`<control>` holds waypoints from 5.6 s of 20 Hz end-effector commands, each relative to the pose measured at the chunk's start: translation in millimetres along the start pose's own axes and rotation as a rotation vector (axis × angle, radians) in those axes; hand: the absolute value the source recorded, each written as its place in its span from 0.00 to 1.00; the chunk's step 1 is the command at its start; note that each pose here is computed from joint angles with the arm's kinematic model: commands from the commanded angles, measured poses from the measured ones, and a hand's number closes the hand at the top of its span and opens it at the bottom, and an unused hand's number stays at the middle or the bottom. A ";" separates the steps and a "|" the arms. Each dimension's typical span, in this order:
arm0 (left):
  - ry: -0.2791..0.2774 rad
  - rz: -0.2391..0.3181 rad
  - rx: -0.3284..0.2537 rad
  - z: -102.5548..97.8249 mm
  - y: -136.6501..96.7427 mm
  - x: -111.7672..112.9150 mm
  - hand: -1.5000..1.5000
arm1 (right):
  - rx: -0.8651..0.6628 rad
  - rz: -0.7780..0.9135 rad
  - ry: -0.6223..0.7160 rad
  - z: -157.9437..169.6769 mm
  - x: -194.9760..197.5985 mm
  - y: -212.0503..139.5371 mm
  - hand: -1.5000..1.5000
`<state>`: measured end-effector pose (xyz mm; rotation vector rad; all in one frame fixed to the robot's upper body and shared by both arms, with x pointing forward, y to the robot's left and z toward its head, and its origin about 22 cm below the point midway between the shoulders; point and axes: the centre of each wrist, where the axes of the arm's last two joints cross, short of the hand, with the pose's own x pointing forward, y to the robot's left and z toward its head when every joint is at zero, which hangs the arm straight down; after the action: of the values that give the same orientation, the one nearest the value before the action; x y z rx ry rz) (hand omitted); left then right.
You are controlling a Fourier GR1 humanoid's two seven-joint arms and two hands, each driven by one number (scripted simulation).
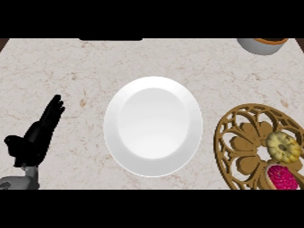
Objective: Pick the cupcake from the placemat and place it in the plate
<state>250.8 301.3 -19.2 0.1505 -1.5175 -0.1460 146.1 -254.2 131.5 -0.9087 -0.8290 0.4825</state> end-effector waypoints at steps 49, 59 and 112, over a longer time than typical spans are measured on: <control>0.004 0.001 0.018 19.2 9.5 -6.1 0.50 | -0.339 0.080 -0.149 128.0 -32.4 78.1 1.00; 0.006 -0.012 0.023 3.9 8.6 -6.3 0.50 | -0.613 0.031 -0.316 152.0 -1.8 50.5 1.00; -0.013 0.007 -0.018 -7.2 -12.6 -4.1 0.50 | -0.500 -0.842 -0.307 1.9 160.3 96.8 0.00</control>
<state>261.9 290.2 -21.1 0.1248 -1.5312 -0.1704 246.4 -90.7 110.2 -1.0302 -1.5810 -0.0397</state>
